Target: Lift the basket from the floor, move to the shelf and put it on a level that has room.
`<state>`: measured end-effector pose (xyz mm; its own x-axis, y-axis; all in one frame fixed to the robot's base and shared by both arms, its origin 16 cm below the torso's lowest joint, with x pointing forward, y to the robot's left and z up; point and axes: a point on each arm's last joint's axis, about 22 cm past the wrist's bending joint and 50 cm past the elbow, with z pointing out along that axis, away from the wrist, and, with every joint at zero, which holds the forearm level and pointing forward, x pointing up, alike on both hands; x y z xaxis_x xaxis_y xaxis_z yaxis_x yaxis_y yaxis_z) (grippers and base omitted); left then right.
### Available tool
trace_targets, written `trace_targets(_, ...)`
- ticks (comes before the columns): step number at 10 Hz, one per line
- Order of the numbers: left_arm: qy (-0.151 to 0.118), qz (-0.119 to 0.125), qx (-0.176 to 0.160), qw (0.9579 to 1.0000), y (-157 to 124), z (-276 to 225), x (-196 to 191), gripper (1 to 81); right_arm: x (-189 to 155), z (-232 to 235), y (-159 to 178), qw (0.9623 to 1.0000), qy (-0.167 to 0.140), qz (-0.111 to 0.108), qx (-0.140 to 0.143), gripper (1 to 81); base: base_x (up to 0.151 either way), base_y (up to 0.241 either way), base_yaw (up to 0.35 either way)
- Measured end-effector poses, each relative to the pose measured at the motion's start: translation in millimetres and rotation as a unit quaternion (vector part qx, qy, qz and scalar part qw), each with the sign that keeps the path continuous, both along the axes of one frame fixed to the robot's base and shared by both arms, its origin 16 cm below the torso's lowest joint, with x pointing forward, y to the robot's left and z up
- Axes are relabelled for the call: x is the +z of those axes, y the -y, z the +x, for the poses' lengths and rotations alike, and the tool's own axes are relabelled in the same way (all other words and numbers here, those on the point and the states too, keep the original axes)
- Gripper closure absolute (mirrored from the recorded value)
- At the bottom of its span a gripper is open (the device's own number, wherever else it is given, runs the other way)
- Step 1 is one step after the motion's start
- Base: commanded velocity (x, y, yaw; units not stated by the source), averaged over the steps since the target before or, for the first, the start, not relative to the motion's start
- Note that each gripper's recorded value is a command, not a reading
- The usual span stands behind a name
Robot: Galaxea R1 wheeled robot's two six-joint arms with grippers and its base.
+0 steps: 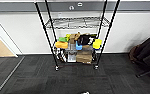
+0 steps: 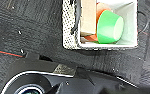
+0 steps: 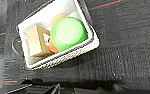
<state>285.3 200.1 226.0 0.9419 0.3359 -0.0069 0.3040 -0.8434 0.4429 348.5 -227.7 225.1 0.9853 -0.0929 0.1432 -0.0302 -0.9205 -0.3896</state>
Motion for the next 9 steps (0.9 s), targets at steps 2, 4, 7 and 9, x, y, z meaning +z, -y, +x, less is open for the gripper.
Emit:
trace_targets(2, 0.018, 0.0, 0.007, 0.9998, 3.6, 31.2, -14.0, 1.0, -9.1, 32.6, 0.7, 0.9999, 0.012, 0.001, 0.011, 1.0, 0.0, 0.0, 0.0)
trace_targets(4, 0.037, 0.001, 0.012, 0.9992, 13.0, 60.3, -29.1, 1.0, -17.3, 63.8, 5.4, 0.9995, 0.022, -0.001, 0.022, 1.0, 0.0, 0.0, 0.0)
trace_targets(7, 0.038, 0.011, 0.026, 0.9989, 11.4, 77.4, -56.4, 1.0, -32.8, 99.0, 15.7, 0.9986, 0.042, -0.012, 0.031, 1.0, 0.0, 0.0, 0.0)
trace_targets(9, 0.039, 0.01, 0.055, 0.9976, 8.9, 94.3, -71.4, 1.0, -44.8, 112.8, 19.4, 0.998, 0.048, -0.016, 0.039, 1.0, 0.0, 0.0, 0.0)
